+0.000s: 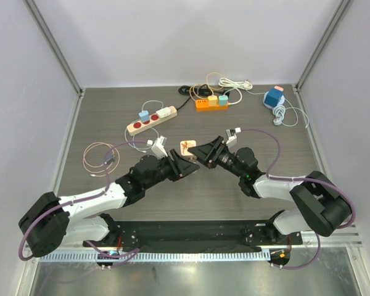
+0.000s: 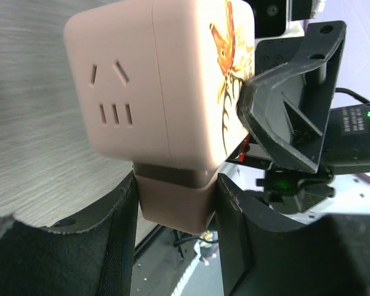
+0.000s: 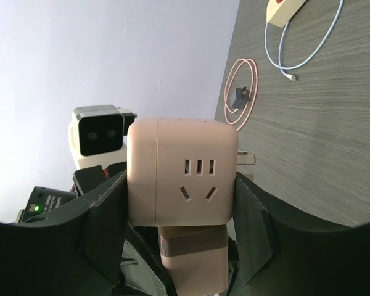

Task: Pull the plug off the socket

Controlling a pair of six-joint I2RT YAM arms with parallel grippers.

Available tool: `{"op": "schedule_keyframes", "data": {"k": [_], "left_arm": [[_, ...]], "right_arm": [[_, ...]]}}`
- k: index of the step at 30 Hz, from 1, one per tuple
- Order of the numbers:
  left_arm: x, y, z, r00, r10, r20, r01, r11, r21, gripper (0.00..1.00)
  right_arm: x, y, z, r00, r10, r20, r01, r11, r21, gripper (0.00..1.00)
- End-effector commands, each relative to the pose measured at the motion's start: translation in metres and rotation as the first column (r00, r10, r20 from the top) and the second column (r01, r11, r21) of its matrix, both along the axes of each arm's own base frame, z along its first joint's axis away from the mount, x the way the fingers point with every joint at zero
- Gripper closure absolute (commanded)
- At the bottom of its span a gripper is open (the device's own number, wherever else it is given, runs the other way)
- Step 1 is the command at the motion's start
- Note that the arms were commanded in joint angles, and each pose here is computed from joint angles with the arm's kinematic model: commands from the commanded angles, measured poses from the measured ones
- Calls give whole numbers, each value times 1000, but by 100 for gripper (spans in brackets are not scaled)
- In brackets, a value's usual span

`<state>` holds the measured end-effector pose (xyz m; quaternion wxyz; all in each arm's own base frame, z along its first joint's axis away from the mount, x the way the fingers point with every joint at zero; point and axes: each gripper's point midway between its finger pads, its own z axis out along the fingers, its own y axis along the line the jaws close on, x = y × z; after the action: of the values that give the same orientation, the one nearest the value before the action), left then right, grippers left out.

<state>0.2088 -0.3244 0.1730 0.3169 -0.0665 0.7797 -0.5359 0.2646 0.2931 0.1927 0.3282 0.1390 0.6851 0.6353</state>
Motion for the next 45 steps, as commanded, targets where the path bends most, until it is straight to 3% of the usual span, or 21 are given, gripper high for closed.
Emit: {"op": "schedule_keyframes", "data": {"k": [1, 4, 11, 16, 19, 22, 24, 26, 28, 32, 36, 38, 40, 41, 45], "left_arm": [[-35, -2, -11, 993, -120, 21, 116, 986, 124, 100], [-37, 7, -18, 994, -111, -2, 109, 976, 189, 100], [-47, 11, -12, 992, -123, 0, 122, 985, 119, 100], [-50, 26, -3, 994, -111, 14, 107, 980, 166, 100], [-41, 48, -10, 998, -45, -34, 51, 975, 216, 100], [-17, 92, -23, 990, 105, -96, -70, 948, 311, 100], [3, 135, -33, 956, 250, -155, -172, 903, 393, 100], [21, 174, -39, 910, 371, -186, -259, 858, 443, 100], [30, 193, -40, 882, 418, -217, -286, 841, 459, 100], [65, 246, -41, 780, 572, -254, -429, 784, 449, 100], [102, 272, -50, 707, 625, -331, -503, 773, 386, 100], [119, 293, -61, 655, 668, -352, -541, 741, 398, 100], [128, 311, -65, 619, 712, -331, -573, 697, 431, 100], [137, 326, -68, 581, 755, -304, -599, 649, 468, 100], [154, 349, -84, 541, 784, -304, -559, 606, 567, 100]], "right_arm": [[44, -10, 35, 979, -188, 77, 187, 982, 19, 99], [55, -12, 37, 975, -210, 75, 211, 977, -11, 99], [75, -27, 47, 960, -267, 84, 267, 964, 6, 99], [83, -54, 35, 959, -268, 90, 270, 963, -6, 99], [71, -45, 18, 977, -181, 113, 192, 977, -95, 99], [54, -39, -14, 992, -86, 95, 107, 964, -243, 99], [37, -40, -45, 999, -33, 12, 35, 935, -354, 99], [29, -45, -57, 1000, -15, 13, 19, 894, -447, 99], [15, -52, -76, 1000, 7, -30, -21, 854, -520, 99], [-3, -53, -74, 999, 43, -6, -40, 839, -543, 99], [-14, -50, -75, 995, 100, 6, -81, 833, -548, 99], [-15, -49, -76, 993, 121, 11, -95, 827, -554, 99], [-18, -45, -77, 989, 150, 7, -121, 825, -552, 99], [-19, -44, -76, 987, 160, 7, -130, 825, -550, 99], [-22, -40, -86, 982, 189, -12, -161, 801, -577, 99]]}}
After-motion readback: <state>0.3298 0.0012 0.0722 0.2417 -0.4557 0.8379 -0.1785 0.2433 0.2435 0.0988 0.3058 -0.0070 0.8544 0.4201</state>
